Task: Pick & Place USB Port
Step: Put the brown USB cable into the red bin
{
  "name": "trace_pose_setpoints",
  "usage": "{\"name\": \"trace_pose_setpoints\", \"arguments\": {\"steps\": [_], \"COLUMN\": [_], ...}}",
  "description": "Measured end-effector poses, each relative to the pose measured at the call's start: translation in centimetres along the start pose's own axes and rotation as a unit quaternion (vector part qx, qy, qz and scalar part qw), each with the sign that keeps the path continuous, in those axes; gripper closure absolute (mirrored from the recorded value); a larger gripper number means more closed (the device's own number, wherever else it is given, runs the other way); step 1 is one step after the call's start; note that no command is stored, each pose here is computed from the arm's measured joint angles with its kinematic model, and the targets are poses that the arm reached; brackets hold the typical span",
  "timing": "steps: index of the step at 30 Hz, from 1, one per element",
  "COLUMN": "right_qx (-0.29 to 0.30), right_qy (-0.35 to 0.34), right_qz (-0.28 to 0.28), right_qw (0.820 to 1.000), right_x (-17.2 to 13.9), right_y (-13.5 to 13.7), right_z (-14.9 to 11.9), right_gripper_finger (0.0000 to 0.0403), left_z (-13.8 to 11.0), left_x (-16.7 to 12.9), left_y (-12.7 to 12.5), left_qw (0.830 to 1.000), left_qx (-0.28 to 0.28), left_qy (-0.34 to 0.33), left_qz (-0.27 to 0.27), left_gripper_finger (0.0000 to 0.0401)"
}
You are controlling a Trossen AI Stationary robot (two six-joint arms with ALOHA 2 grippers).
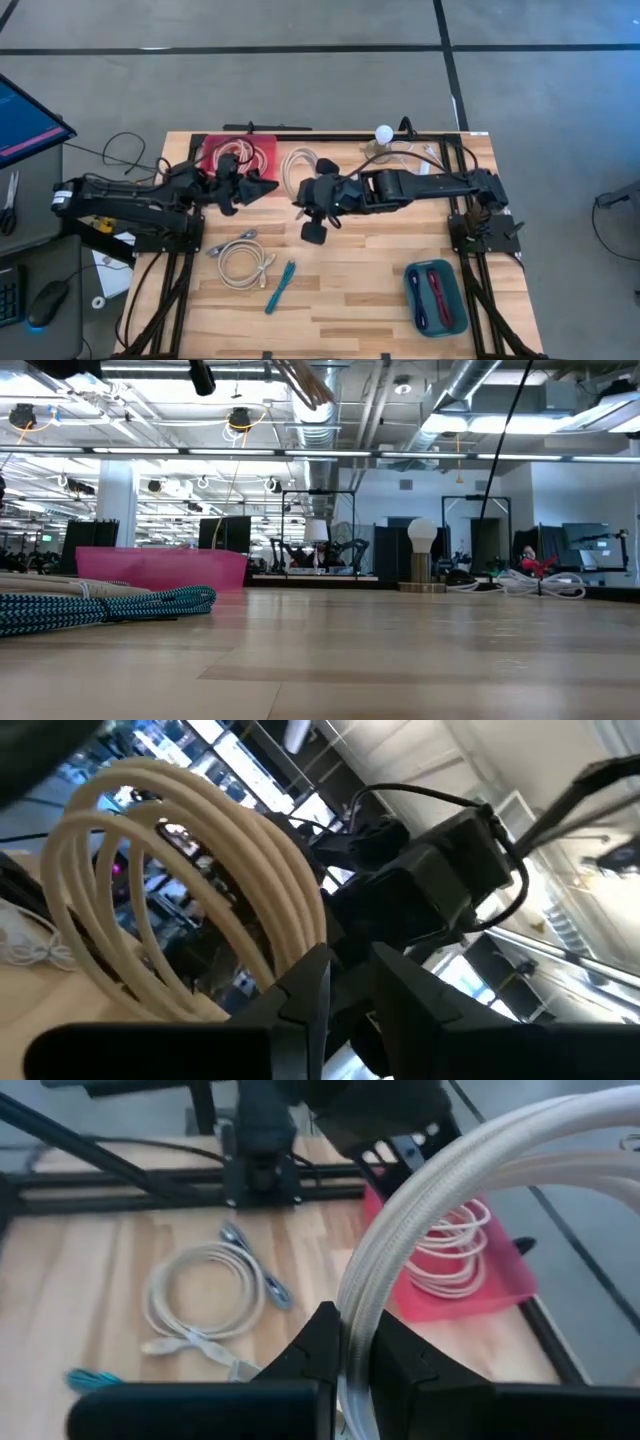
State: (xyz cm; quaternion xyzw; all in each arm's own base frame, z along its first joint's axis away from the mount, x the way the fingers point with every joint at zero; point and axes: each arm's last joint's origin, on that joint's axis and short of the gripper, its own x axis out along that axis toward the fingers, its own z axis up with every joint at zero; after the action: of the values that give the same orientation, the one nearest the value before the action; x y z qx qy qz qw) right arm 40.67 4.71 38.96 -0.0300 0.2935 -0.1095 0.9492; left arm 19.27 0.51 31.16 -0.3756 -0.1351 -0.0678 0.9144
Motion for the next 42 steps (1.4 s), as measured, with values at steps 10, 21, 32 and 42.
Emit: {"name": "trace_pose_setpoints", "arguments": {"steps": [10, 21, 32, 42], "right_qx": [-0.036, -0.039, -0.034, -0.035], "right_qy": [0.013, -0.029, -0.049, -0.047], "right_qz": [0.016, 0.031, 0.052, 0.056], "right_qw": [0.999, 0.998, 0.997, 0.997], "right_x": [-0.1, -0.7, -0.7, 0.0], "right_y": [-1.2, -1.4, -1.2, -1.0], "right_z": [-0.1, 0.9, 1.3, 1.1], "right_gripper_finger": [0.0382, 0.0382, 0.0382, 0.0382], "left_z": [0.1, 0.7, 0.4, 0.6], "left_x": [0.1, 0.0, 0.5, 0.6], "left_y": [0.0, -0.2, 0.2, 0.1], "left_qw": [1.000, 0.999, 0.999, 0.998], "left_qx": [0.014, 0.018, 0.007, 0.007], "left_qy": [-0.009, -0.035, -0.033, -0.051], "left_qz": [-0.001, -0.016, -0.016, -0.019], "left_gripper_finger": [0.0325, 0.0299, 0.0264, 0.0268]}}
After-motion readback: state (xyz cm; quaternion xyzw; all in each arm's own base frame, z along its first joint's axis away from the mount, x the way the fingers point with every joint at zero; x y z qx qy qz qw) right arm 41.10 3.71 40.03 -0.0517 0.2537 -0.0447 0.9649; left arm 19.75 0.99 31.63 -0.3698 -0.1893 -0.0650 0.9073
